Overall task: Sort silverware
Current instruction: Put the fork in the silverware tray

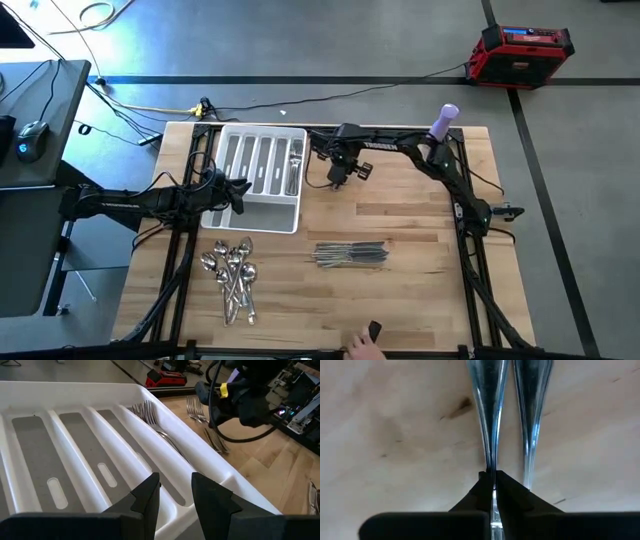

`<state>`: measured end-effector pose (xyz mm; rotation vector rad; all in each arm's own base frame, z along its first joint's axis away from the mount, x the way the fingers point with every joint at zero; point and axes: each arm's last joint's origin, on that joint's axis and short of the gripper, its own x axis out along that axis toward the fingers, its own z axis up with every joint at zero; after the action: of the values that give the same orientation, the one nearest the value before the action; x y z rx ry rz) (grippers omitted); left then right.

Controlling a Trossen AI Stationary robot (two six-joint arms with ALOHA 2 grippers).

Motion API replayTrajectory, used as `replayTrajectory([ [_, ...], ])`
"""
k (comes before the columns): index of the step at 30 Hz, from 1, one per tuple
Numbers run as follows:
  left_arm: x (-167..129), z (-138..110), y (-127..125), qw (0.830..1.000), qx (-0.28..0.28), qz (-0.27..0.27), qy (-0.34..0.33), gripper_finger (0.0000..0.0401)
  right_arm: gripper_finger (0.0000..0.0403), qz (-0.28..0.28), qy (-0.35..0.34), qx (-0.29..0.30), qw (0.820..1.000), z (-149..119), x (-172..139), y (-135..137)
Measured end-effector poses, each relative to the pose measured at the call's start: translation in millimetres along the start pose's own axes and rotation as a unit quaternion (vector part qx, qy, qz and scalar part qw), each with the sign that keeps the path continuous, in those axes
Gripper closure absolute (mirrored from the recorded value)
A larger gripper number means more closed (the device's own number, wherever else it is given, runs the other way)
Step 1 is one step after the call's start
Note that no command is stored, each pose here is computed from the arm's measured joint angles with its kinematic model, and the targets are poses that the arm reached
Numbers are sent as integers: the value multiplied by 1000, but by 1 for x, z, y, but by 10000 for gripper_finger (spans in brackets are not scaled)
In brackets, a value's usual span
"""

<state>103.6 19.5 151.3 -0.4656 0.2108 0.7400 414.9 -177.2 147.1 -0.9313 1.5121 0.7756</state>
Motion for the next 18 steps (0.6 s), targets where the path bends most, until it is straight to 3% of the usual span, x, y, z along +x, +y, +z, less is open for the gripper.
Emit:
replayTrajectory([
  [10,0,0,0,1000,0,0,0,304,403,12,-19,62,998,15,-6,5],
  [18,0,0,0,1000,0,0,0,304,403,-41,-31,67,996,15,-50,11],
])
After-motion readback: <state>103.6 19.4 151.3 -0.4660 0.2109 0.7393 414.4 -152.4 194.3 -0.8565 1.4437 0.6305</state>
